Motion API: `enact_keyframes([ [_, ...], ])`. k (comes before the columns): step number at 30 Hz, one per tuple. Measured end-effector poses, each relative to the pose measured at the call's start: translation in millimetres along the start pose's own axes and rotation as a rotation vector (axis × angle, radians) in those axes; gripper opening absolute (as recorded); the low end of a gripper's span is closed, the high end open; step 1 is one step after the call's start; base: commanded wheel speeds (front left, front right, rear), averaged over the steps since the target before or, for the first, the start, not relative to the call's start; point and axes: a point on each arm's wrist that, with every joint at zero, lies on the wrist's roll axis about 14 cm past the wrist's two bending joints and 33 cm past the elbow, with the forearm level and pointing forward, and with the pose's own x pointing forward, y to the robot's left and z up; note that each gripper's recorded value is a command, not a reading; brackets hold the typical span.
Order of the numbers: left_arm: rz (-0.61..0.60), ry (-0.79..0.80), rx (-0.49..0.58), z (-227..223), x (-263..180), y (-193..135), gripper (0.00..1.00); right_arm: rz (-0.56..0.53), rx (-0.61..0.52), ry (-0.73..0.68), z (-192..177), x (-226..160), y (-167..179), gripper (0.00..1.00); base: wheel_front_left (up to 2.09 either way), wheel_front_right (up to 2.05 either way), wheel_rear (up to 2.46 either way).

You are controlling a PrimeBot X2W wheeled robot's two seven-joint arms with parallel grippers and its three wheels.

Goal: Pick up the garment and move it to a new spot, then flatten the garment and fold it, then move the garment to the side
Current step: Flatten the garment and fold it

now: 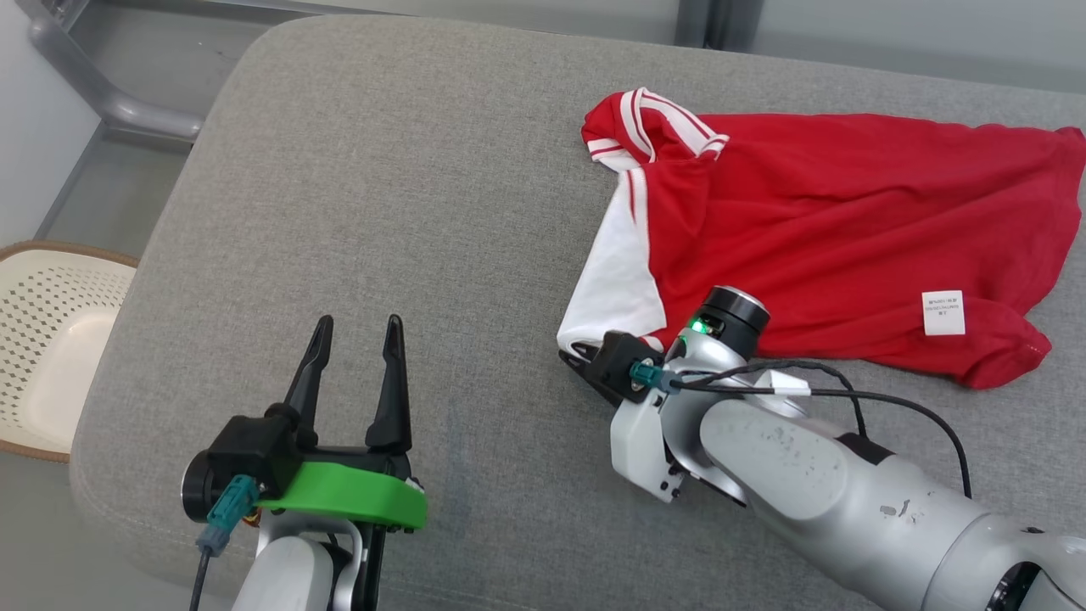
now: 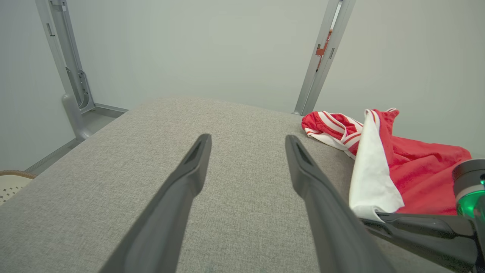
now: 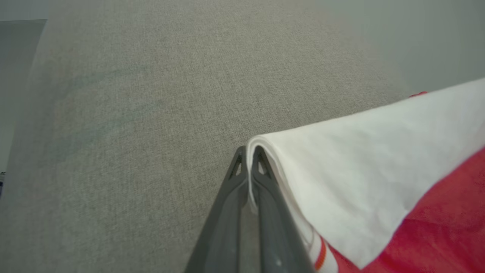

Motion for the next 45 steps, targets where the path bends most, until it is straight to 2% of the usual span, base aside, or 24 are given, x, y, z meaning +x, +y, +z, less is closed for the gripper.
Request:
enact_keyframes([
  [2,0.001,0.0,-0.002,-0.2,0.2,0.2,1.0,0.026,-0.026,0.013,-4.4,-0.4,7.4,0.0,0.0,0.0,0.0],
  [3,0.001,0.001,-0.003,-0.3,0.3,0.2,1.0,0.034,-0.041,0.015,-5.8,-0.9,8.9,0.04,0.0,0.0,0.0],
  [4,0.002,0.001,-0.002,-0.5,0.5,0.1,1.0,0.042,-0.064,0.02,-6.9,-1.3,9.8,0.37,0.0,0.0,0.0],
  [5,0.001,0.002,-0.003,-0.7,0.7,-0.3,1.0,0.047,-0.083,0.021,-6.9,-1.5,10.3,0.8,0.0,0.0,0.0],
  [6,0.0,0.002,-0.003,-0.7,0.9,-0.8,1.0,0.05,-0.095,0.02,-6.8,-1.7,10.5,1.0,0.0,0.0,0.0],
  [11,-0.008,0.0,-0.007,-0.6,1.8,-4.4,1.0,0.058,-0.109,-0.001,-3.5,-2.7,15.4,1.0,0.0,0.0,0.0],
  [16,-0.019,-0.001,-0.011,-0.7,2.6,-8.3,1.0,0.045,-0.071,-0.052,4.9,-5.6,19.0,1.0,0.0,0.0,0.0],
  [22,-0.032,-0.001,-0.015,-0.8,2.3,-12.7,1.0,-0.095,0.052,-0.12,16.0,-16.9,-17.5,1.0,0.0,0.0,0.0],
  [26,-0.032,0.001,-0.015,-1.7,2.2,-12.6,1.0,-0.198,0.148,-0.116,2.8,-26.2,-42.7,1.0,0.0,0.0,0.0],
  [33,-0.014,0.014,-0.01,-5.3,0.4,-6.4,1.0,-0.243,0.228,-0.063,-22.5,-21.3,-47.7,1.0,0.0,0.0,0.0],
  [34,-0.012,0.015,-0.009,-5.6,0.1,-5.6,1.0,-0.242,0.233,-0.059,-23.9,-19.4,-46.8,0.92,0.0,0.0,0.0],
  [36,0.0,0.017,-0.006,-6.1,-0.9,-2.1,1.0,-0.237,0.243,-0.047,-27.9,-15.2,-44.3,0.44,0.0,0.0,0.0],
  [37,0.004,0.018,-0.005,-6.2,-1.4,-0.5,1.0,-0.233,0.244,-0.044,-29.0,-13.4,-42.7,0.31,0.0,0.0,0.0],
  [40,0.023,0.02,-0.005,-6.3,-3.0,5.5,1.0,-0.218,0.255,-0.03,-32.7,-7.1,-36.2,0.11,0.0,0.0,0.0],
  [41,0.026,0.02,-0.004,-6.0,-3.3,6.5,1.0,-0.216,0.257,-0.027,-33.5,-6.1,-35.3,0.0,0.0,0.0,0.0],
  [45,0.036,0.017,-0.001,-4.8,-4.9,9.7,1.0,-0.213,0.259,-0.028,-31.6,-2.5,-35.3,0.0,0.0,0.0,0.0],
])
